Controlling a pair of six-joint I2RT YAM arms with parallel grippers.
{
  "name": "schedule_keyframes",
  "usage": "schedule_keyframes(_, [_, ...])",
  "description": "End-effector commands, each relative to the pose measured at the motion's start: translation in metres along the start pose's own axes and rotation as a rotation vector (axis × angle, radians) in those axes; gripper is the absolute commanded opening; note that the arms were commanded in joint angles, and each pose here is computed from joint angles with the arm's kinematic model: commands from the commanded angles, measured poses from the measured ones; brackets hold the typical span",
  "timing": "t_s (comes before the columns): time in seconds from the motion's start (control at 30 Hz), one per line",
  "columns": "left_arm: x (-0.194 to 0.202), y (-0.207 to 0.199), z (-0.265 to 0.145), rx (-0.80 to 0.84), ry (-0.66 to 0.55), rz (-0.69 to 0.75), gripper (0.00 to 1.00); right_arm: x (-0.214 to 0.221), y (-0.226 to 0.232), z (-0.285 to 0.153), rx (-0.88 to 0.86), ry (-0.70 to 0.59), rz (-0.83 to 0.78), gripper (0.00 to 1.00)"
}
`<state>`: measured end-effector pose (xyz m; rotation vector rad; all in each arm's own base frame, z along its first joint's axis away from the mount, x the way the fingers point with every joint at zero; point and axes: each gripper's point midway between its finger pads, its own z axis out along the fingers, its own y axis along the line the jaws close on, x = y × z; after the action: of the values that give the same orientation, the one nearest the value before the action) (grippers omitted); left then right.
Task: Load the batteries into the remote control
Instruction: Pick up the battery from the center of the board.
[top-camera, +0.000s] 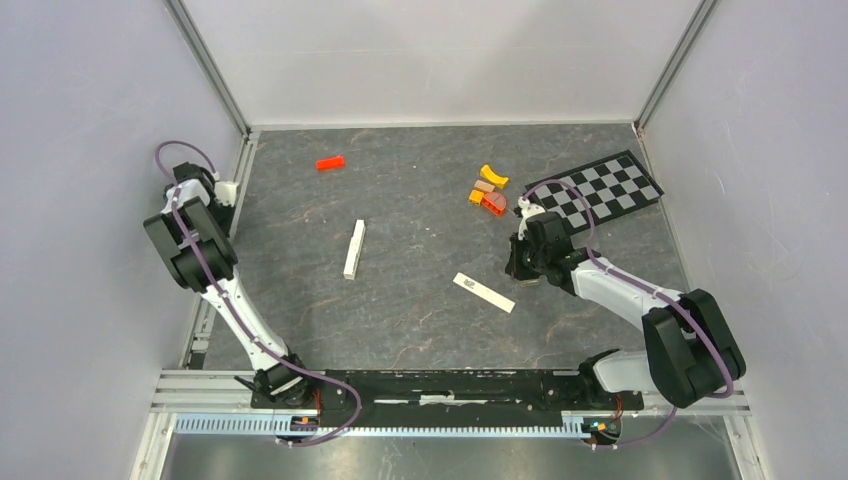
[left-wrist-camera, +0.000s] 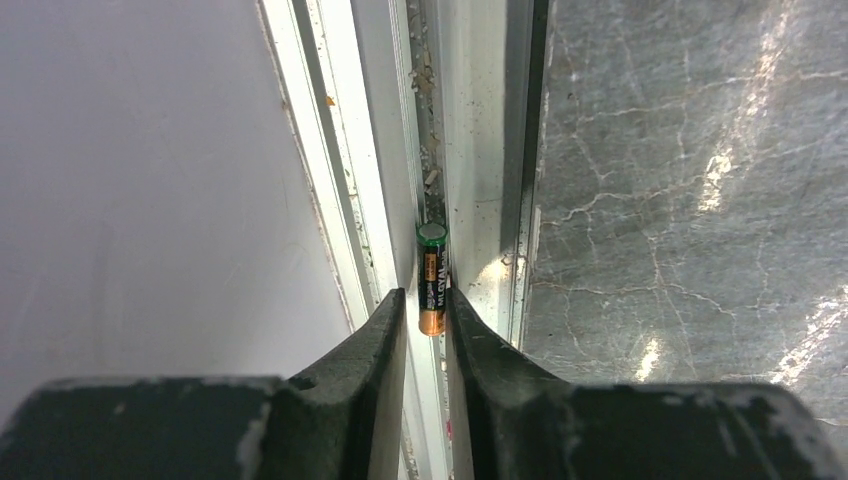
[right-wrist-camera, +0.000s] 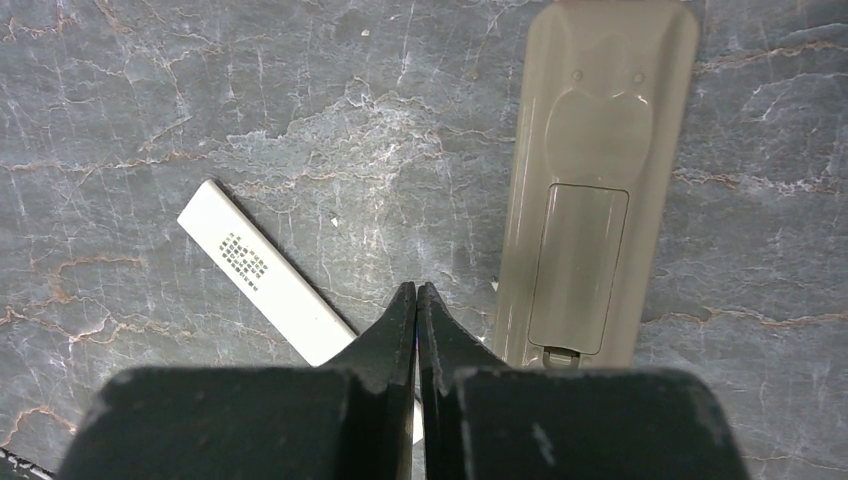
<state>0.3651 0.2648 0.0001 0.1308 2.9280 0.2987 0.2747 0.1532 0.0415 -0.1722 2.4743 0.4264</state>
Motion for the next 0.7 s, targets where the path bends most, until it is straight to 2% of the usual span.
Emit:
schedule_keyframes(0.0, [0.007, -0.012, 0.015, 0.080, 0.020, -0.014, 0.26, -0.010, -0.003, -0.003, 0.016, -0.042, -0.005, 0.04])
schedule_keyframes(0.17, [0.009, -0.012, 0.016, 0.082, 0.025, -0.015, 0.22, -0.010, -0.005, -0.004, 0.022, -0.046, -0.003, 0.04])
schedule_keyframes(0.47, [0.002, -0.008, 0.007, 0.065, 0.002, -0.028, 0.06, -0.012, -0.007, -0.006, 0.030, -0.058, -0.001, 0.03])
schedule_keyframes(0.67, [-0.015, -0.004, -0.007, 0.066, -0.049, -0.040, 0.02, -0.013, -0.008, -0.007, 0.031, -0.067, 0.004, 0.03])
